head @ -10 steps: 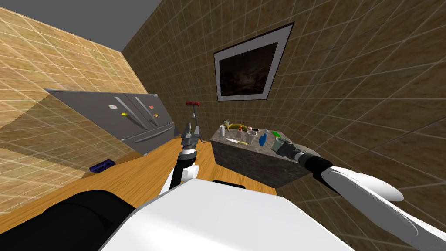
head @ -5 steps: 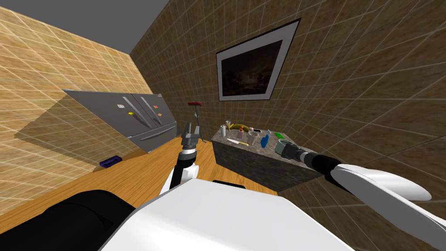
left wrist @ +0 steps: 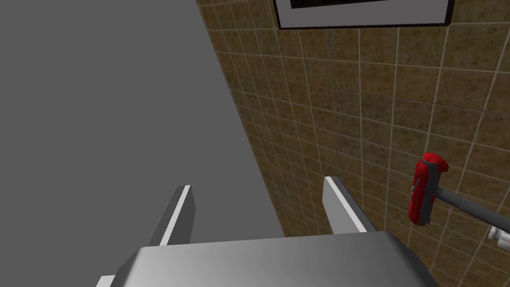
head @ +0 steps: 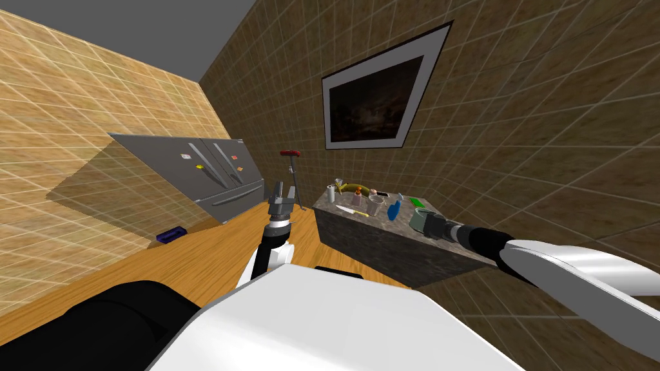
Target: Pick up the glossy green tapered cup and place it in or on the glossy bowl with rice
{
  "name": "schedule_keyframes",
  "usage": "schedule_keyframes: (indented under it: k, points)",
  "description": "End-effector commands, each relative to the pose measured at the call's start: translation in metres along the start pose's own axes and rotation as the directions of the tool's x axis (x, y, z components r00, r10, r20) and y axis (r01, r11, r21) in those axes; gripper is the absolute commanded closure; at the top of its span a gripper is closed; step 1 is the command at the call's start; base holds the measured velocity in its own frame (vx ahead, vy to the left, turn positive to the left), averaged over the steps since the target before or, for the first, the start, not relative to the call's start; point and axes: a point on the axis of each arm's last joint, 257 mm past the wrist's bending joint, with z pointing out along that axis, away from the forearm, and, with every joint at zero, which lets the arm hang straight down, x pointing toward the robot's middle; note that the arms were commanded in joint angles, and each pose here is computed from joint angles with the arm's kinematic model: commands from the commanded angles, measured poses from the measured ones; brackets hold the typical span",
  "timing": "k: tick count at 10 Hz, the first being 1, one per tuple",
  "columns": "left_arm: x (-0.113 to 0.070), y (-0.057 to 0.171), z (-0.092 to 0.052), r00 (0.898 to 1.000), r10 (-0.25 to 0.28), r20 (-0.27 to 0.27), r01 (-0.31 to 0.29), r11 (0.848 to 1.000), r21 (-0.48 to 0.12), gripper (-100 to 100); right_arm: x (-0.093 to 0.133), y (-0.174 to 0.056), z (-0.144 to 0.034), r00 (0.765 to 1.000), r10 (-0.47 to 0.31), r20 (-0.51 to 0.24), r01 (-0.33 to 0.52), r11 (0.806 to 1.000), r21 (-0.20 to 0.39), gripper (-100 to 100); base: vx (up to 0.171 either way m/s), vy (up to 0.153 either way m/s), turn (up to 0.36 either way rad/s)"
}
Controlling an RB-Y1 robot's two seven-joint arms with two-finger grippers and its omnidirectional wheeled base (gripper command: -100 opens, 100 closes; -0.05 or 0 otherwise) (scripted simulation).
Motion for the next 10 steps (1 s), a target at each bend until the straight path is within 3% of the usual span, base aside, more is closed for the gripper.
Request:
schedule_keyframes:
  k: [1,8,10]
  points:
    - [0.0,0.0,0.0,1.0,0.0,0.0,0.0,1.0,0.0,0,0.008,0.002,-0.008,0.998,-0.05,-0.04,0.048,0.998,-0.036,-100,0.036,-0.032,0.087]
    - [0.0,0.0,0.0,1.0,0.0,0.0,0.0,1.0,0.0,0,0.041,0.02,-0.028,0.974,-0.168,-0.153,0.139,0.973,-0.186,-100,0.037,-0.041,0.051]
    - [0.0,0.0,0.0,1.0,0.0,0.0,0.0,1.0,0.0,0,0.057,0.025,-0.04,0.953,-0.23,-0.199,0.178,0.951,-0.252,-100,0.055,-0.058,0.074]
